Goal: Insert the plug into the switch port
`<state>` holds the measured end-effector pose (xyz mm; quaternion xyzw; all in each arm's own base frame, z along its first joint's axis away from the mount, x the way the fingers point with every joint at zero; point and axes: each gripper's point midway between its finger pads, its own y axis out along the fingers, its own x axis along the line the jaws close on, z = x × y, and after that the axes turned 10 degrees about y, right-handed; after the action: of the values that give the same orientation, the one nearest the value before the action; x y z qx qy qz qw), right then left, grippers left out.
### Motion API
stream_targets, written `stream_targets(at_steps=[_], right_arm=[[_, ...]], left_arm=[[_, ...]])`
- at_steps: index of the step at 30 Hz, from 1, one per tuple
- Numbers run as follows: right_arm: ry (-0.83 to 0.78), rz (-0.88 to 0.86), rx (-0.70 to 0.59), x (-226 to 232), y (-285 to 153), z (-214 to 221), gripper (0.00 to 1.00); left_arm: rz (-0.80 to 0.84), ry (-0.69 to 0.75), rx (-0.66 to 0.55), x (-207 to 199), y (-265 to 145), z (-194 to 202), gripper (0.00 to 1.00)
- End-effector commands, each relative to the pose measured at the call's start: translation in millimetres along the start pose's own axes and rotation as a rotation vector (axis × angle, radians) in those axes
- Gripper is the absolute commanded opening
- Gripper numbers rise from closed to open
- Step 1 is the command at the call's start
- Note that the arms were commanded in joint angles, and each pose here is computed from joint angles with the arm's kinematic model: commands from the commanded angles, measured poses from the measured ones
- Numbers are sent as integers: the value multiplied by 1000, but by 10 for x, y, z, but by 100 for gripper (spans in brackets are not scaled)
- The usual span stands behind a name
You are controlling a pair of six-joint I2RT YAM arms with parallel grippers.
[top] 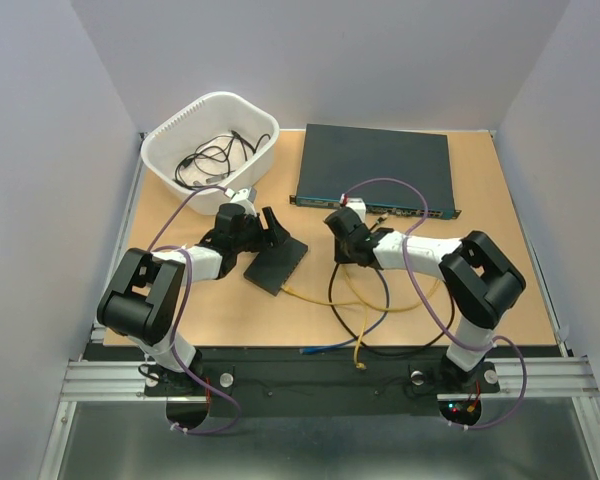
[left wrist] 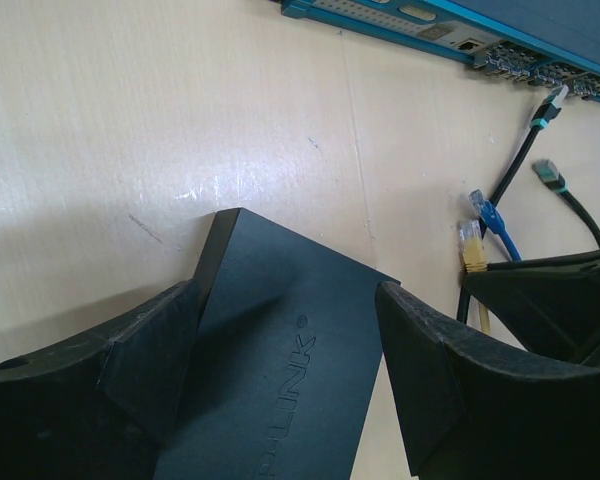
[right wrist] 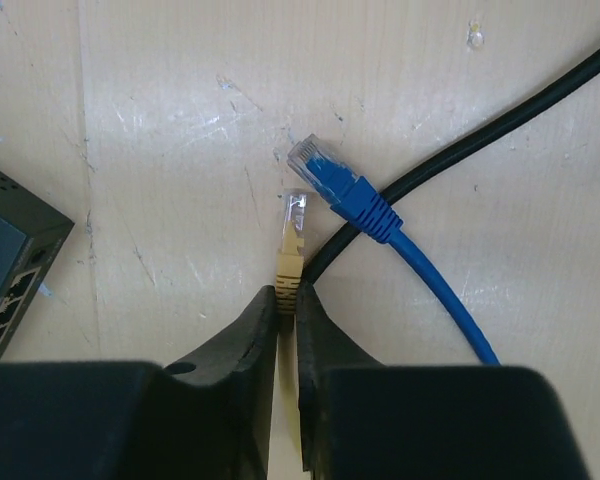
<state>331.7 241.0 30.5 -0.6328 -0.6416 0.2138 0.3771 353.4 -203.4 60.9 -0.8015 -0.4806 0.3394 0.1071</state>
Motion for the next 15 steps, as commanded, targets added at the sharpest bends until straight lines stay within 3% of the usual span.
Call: stream_targets(at_steps=[1,3,8,15], right_arm=[[5,8,-6,12,59,-58,6],[0,5,-14,11,26,-80,0],[-4,28,-91,-113,-204,-265,1],[-54,-139,-135,-18,-730,-432,0]], left_arm=[[35,27,-42,-89,-2,-105,82],[35,27,-43,-90,-8,-104,82],[34,27,-52,-97,-32,-126,82],[55,41,-122,-208,-197,-312,81]])
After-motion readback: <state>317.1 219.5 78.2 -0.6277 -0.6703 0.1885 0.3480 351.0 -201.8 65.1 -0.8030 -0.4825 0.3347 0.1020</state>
